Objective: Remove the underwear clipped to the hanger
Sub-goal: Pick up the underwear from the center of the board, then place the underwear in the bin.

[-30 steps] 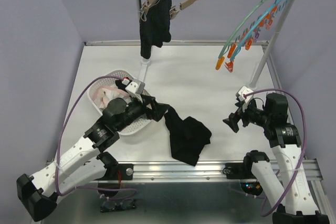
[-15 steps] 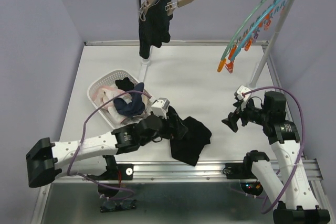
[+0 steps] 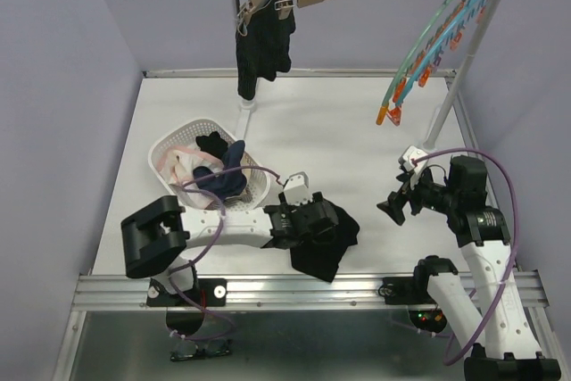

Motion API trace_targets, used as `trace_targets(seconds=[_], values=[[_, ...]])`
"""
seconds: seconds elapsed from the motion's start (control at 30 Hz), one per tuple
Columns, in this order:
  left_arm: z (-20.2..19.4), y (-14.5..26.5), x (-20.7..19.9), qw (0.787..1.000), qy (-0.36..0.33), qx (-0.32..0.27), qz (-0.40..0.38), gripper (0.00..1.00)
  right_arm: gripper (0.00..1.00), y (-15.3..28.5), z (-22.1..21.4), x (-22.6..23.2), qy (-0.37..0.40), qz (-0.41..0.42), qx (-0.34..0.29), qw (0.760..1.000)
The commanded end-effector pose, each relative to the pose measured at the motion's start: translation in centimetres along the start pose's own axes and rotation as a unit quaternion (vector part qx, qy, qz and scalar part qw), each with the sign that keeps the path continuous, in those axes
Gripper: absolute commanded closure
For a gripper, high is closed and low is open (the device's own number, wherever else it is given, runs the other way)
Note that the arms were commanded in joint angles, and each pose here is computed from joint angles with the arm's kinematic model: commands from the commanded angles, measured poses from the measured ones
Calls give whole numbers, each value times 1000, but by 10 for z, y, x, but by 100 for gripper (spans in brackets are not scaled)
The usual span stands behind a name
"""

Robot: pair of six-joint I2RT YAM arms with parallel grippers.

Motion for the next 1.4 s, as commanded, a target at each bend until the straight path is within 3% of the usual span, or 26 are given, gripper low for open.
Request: trace_targets(seconds=[0.0, 0.3, 0.43, 0.53, 0.73, 0.83, 0.93, 1.03, 1.37], values=[[-5, -14, 0, 998, 24, -23, 57, 34, 0, 0, 2, -4, 18, -13, -12, 1000], [-18, -43, 10, 990, 1, -41, 134, 48, 0, 2, 3, -3, 21, -16, -15, 1000], [-17, -46, 19, 987, -11, -58, 149, 68, 0, 2, 3, -3, 21, -17, -16, 1000], [-13, -44, 19, 986, -22, -73, 148, 74, 0, 2, 3, -3, 21, -17, -16, 1000], [13, -21, 1, 976, -88, -155, 129, 93, 0, 2, 4, -3, 20, -18, -15, 1000], [32, -6, -3, 957, -132, -215, 143, 100, 0, 4, 2, -7, 17, -29, -13, 999], [59, 17, 2, 925, -183, -287, 170, 100, 0, 3, 2, -7, 16, -28, -12, 999], [75, 31, 0, 909, -206, -318, 174, 100, 0, 4, 2, -7, 15, -29, -12, 999], [134, 92, -15, 913, -132, -372, 106, 100, 0, 4, 1, -8, 15, -30, -11, 999]])
Point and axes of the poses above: each gripper's point midway between its finger pads, its own y axis back along the fingers, its own x axis along the line the jaws close on, z = x × y, the point moved 5 cm from there along y, back along the fingers, and after that the axes turned 10 degrees about y, right-handed, at the moved point
